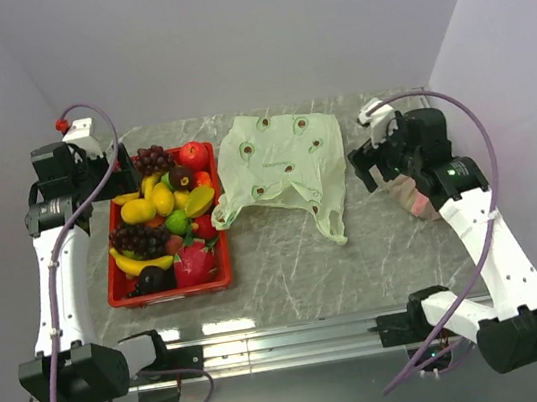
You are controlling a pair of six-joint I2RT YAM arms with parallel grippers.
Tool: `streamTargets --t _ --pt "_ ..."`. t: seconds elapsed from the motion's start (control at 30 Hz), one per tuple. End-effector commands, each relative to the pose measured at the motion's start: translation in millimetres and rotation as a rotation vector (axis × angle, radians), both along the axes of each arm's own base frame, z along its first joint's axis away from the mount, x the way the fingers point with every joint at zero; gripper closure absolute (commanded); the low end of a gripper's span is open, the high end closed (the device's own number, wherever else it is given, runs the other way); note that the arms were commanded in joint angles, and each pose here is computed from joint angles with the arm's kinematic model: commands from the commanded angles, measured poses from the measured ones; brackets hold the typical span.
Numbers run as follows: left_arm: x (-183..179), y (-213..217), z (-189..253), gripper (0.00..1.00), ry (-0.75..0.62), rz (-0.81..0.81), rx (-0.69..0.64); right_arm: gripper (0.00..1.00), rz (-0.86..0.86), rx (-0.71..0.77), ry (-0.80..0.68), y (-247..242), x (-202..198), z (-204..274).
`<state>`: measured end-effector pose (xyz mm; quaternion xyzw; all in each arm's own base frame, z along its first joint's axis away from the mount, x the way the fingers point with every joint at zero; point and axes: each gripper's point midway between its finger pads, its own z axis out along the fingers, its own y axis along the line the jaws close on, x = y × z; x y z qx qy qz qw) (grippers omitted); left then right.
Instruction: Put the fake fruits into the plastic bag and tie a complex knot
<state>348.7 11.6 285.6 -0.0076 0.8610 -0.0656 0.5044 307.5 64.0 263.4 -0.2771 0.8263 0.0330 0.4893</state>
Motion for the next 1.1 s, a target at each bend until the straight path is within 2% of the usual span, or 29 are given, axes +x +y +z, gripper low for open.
streamTargets --t 0.0,0.17,0.33,0.53,0.67,0.83,1.07 --pt "-1 -9 14 0.01 0.005 -0.031 -0.038 0.00 0.027 -0.069 -0.068 12 15 17" --pt "-9 -24 8 0.00 0.057 -0.100 -0.100 0.00 0.184 -0.155 -0.084 65 28 15" --pt "-20 -34 9 0.01 0.054 -0.153 -0.135 0.00 0.342 -0.261 -0.093 117 41 15" --pt "-29 -32 7 0.01 0.092 -0.147 -0.179 0.00 0.502 -0.492 -0.010 170 59 -39" --pt "-33 -24 -5 0.01 0.133 -0.127 -0.228 0.00 0.567 -0.602 -0.014 186 66 -70" --pt "-43 -21 -22 0.01 0.203 -0.137 -0.351 0.00 0.602 -0.766 -0.008 187 83 -114" --pt "-51 -18 -26 0.01 0.193 -0.124 -0.343 0.00 0.589 -0.865 -0.039 185 107 -133"
